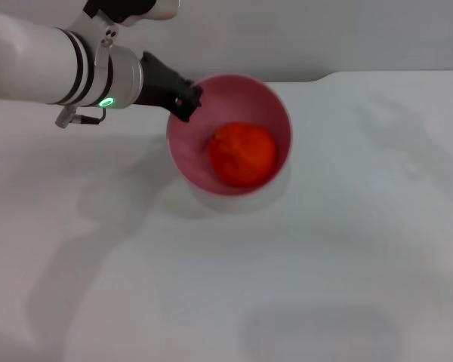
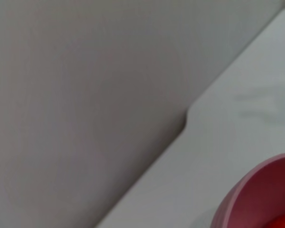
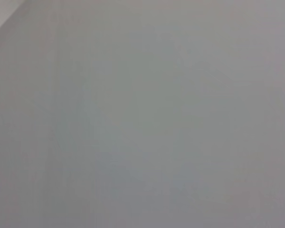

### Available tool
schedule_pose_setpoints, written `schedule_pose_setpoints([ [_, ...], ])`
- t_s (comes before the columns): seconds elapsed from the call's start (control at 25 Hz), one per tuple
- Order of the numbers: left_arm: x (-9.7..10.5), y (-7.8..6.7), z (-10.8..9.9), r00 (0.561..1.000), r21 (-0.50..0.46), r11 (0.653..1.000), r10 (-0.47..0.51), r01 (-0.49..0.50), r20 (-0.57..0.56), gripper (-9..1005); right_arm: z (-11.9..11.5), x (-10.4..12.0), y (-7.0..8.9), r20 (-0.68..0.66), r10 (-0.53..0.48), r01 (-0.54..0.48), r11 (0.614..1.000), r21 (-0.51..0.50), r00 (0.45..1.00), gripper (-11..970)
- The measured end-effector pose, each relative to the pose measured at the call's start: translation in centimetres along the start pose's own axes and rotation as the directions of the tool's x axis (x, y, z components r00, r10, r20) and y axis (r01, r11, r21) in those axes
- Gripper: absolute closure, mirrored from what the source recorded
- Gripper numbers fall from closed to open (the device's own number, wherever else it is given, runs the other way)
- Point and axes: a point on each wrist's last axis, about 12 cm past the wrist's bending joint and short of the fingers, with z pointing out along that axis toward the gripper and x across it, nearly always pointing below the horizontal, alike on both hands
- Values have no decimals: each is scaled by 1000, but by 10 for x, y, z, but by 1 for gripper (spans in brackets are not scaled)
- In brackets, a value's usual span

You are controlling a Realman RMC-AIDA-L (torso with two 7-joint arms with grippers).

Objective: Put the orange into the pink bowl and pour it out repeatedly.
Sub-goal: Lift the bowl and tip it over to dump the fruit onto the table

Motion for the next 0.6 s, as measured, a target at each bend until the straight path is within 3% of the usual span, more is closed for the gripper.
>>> schedule_pose_setpoints([
  [0.4, 19, 4, -2, 993, -140, 989, 54, -38, 109, 954, -70, -5, -23, 277, 9, -50, 989, 139, 961, 547],
  [0.6, 22, -10, 1, 967, -238, 963, 170, -123, 190, 955, -86, -8, -23, 327, -3, -49, 988, 149, 945, 547],
])
